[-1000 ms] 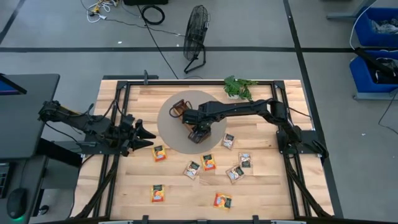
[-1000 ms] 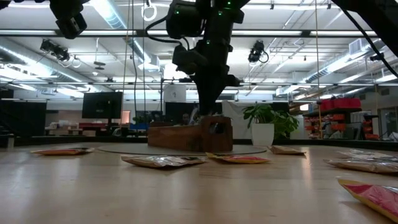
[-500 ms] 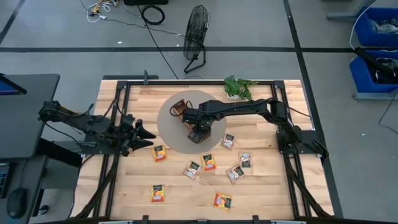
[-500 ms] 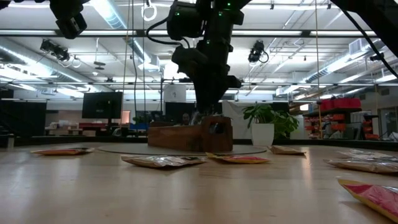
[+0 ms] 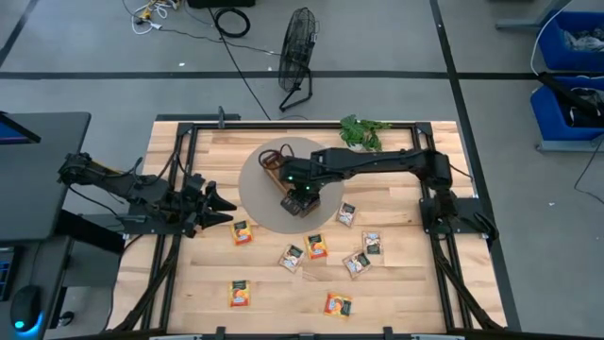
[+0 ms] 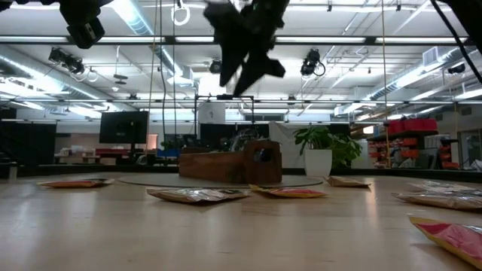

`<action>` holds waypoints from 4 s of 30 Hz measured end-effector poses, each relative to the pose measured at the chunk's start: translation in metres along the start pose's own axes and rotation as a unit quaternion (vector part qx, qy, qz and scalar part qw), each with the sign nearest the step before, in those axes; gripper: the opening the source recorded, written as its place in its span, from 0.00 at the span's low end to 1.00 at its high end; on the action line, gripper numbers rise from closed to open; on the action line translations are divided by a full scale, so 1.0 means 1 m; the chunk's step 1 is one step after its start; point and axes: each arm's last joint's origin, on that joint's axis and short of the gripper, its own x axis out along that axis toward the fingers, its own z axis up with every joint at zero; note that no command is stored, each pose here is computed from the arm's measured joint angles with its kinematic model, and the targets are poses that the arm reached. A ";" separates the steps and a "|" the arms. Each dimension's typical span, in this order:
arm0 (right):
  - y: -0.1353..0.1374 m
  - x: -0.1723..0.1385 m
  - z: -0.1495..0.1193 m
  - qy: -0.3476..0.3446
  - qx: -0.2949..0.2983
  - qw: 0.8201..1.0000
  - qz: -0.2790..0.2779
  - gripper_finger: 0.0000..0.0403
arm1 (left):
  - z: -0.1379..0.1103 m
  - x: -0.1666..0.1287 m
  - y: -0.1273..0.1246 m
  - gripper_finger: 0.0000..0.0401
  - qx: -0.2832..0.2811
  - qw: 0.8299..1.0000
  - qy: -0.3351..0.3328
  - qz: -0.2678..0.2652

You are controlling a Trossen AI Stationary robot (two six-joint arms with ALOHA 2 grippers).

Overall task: Pick & Place Tea
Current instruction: Put the brown tea bag into the middle section of the wooden organizer

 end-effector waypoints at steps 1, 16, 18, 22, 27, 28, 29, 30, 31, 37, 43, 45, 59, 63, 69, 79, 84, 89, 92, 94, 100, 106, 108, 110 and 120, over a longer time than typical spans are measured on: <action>0.005 -0.006 0.000 -0.018 -0.006 1.000 0.004 0.44 | 0.000 0.000 0.000 0.50 0.000 1.000 0.000 0.000; 0.051 -0.059 -0.017 -0.130 -0.053 0.988 0.067 0.42 | 0.000 0.000 0.000 0.50 0.001 1.000 0.002 0.001; 0.056 -0.065 -0.020 -0.138 -0.052 0.986 0.077 0.42 | 0.000 0.000 0.000 0.50 0.001 1.000 0.002 0.001; 0.067 -0.068 -0.026 -0.153 -0.045 0.983 0.086 0.42 | -0.001 0.000 0.001 0.50 0.002 1.000 0.005 0.003; 0.087 -0.076 -0.039 -0.166 -0.027 0.979 0.116 0.42 | -0.001 0.000 0.001 0.50 0.002 1.000 0.005 0.004; 0.091 -0.076 -0.043 -0.161 -0.023 0.980 0.117 0.42 | -0.001 0.000 0.001 0.50 0.002 1.000 0.006 0.004; 0.095 -0.076 -0.049 -0.156 -0.022 0.981 0.116 0.42 | -0.001 0.000 0.001 0.50 0.003 1.000 0.007 0.005; 0.100 -0.077 -0.055 -0.153 -0.018 0.981 0.116 0.42 | -0.001 0.000 0.001 0.50 0.003 1.000 0.007 0.005; 0.105 -0.079 -0.060 -0.156 -0.012 0.980 0.119 0.42 | -0.001 0.000 0.001 0.50 0.003 1.000 0.007 0.006; 0.131 -0.089 -0.080 -0.230 0.029 0.966 0.113 0.42 | -0.001 0.000 0.001 0.50 0.004 1.000 0.008 0.006; 0.141 -0.099 -0.071 -0.305 0.043 0.940 0.149 0.40 | -0.001 0.000 0.001 0.50 0.002 1.000 0.008 0.006; 0.143 -0.104 -0.059 -0.322 0.026 0.924 0.206 0.38 | -0.001 0.000 0.001 0.50 0.003 1.000 0.008 0.006; 0.119 -0.134 -0.009 -0.438 -0.050 0.852 0.281 0.32 | -0.001 0.000 0.001 0.50 -0.011 1.000 0.008 0.006; 0.107 -0.129 -0.009 -0.449 -0.051 0.842 0.294 0.32 | -0.001 0.000 0.001 0.50 -0.013 1.000 0.008 0.006; 0.064 -0.125 -0.034 -0.529 -0.002 0.773 0.349 0.31 | -0.002 0.000 0.001 0.50 -0.014 1.000 0.010 0.008; -0.004 -0.121 -0.119 -0.410 0.096 0.858 0.293 0.31 | -0.003 0.000 0.002 0.50 -0.022 1.000 0.014 0.014; -0.028 -0.116 -0.163 -0.269 0.139 0.926 0.225 0.31 | -0.003 0.000 0.003 0.50 -0.023 1.000 0.011 0.018; -0.044 -0.108 -0.196 -0.131 0.160 0.970 0.130 0.31 | -0.002 0.000 0.003 0.50 -0.022 0.999 0.005 0.026; -0.050 -0.101 -0.209 -0.066 0.156 0.982 0.082 0.31 | -0.002 0.000 0.003 0.50 -0.023 0.999 0.004 0.028; -0.052 -0.096 -0.214 -0.038 0.149 0.987 0.055 0.32 | -0.003 0.000 0.004 0.50 -0.023 0.999 0.005 0.030; -0.055 -0.083 -0.222 0.040 0.106 0.994 0.004 0.38 | -0.003 0.000 0.004 0.50 -0.024 0.999 0.005 0.031; -0.063 -0.048 -0.232 0.113 0.083 0.990 0.022 0.40 | -0.003 0.000 0.004 0.50 -0.031 0.999 0.005 0.031; -0.068 -0.038 -0.235 0.125 0.083 0.988 0.031 0.40 | -0.003 0.000 0.004 0.50 -0.035 0.999 0.005 0.032; -0.075 -0.031 -0.239 0.135 0.088 0.987 0.027 0.40 | -0.003 0.000 0.004 0.50 -0.044 0.999 0.005 0.032; -0.104 -0.011 -0.248 0.148 0.067 0.987 -0.017 0.40 | -0.003 0.000 0.005 0.50 -0.050 0.998 0.007 0.036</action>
